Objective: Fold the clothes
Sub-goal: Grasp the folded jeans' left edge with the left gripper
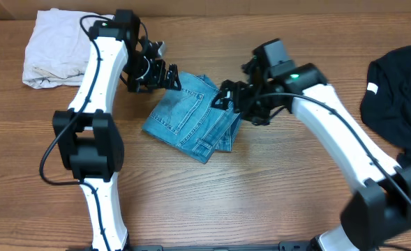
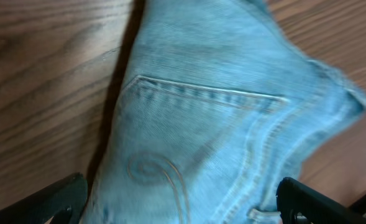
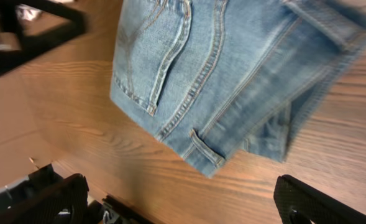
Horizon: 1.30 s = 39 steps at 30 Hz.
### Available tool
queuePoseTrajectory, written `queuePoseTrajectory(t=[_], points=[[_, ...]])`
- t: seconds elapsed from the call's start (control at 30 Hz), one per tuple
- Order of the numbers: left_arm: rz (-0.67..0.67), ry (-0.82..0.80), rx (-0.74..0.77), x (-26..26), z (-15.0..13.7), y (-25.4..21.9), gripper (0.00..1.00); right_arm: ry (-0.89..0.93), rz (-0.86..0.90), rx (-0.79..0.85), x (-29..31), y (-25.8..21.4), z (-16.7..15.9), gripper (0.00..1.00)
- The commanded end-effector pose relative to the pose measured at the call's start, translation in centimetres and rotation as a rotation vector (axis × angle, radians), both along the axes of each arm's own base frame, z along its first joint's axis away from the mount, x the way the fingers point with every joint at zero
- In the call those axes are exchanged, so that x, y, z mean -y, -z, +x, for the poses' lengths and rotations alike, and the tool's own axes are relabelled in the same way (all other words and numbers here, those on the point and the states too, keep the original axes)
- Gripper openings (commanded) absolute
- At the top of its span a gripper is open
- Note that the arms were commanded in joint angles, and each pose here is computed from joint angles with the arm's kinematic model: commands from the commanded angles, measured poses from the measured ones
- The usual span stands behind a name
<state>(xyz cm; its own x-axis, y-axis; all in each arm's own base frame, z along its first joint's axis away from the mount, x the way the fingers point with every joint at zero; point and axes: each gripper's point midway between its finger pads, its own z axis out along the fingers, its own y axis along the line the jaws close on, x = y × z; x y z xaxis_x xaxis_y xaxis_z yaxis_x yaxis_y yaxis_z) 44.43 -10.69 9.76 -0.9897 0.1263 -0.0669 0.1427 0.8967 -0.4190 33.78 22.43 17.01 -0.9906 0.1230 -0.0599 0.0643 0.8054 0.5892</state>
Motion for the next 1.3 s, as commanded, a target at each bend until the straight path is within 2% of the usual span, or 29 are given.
queuePoseTrajectory(t=[0.0,0.13,0.27,0.43,0.47,0.63,0.8,0.93,1.0,1.03,1.13,1.27], points=[[0.009,-0.004,-0.047,-1.6,0.6,3.6,1.00,0.006,0.051,0.177,2.9,-6.7,-1.1,1.00],[-0.052,0.034,-0.030,-1.1,1.0,4.1,1.00,0.041,0.073,0.295,5.1,-10.8,-2.2,1.00],[-0.046,0.053,-0.013,-1.2,1.5,5.0,1.00,0.058,0.079,0.394,6.8,-13.8,-3.8,1.00],[-0.070,0.100,-0.067,-0.9,0.4,7.0,1.00,0.091,0.091,0.489,8.4,-17.0,-6.3,1.00],[-0.110,0.118,-0.078,-0.3,0.2,7.4,1.00,0.097,0.094,0.514,8.6,-17.7,-6.8,1.00],[-0.155,0.134,-0.129,0.4,-0.8,8.7,1.00,0.110,0.081,0.542,9.1,-18.3,-7.6,1.00],[-0.283,0.212,-0.142,2.1,-2.4,7.8,0.98,0.110,0.079,0.541,9.1,-18.3,-7.6,1.00],[-0.326,0.250,-0.154,3.1,-3.3,7.2,0.77,0.114,0.074,0.542,9.2,-18.2,-7.5,1.00],[-0.326,0.259,-0.161,3.5,-3.5,7.2,0.54,0.118,0.068,0.543,9.3,-18.2,-7.5,1.00],[-0.327,0.263,-0.162,3.7,-3.6,7.2,0.37,0.118,0.067,0.542,9.4,-18.1,-7.5,1.00],[-0.356,0.264,-0.169,4.5,-3.8,6.8,0.05,0.118,0.067,0.542,9.4,-18.1,-7.5,1.00],[-0.424,0.246,-0.170,5.3,-3.8,5.9,0.04,0.121,0.063,0.543,9.4,-18.1,-7.4,1.00]])
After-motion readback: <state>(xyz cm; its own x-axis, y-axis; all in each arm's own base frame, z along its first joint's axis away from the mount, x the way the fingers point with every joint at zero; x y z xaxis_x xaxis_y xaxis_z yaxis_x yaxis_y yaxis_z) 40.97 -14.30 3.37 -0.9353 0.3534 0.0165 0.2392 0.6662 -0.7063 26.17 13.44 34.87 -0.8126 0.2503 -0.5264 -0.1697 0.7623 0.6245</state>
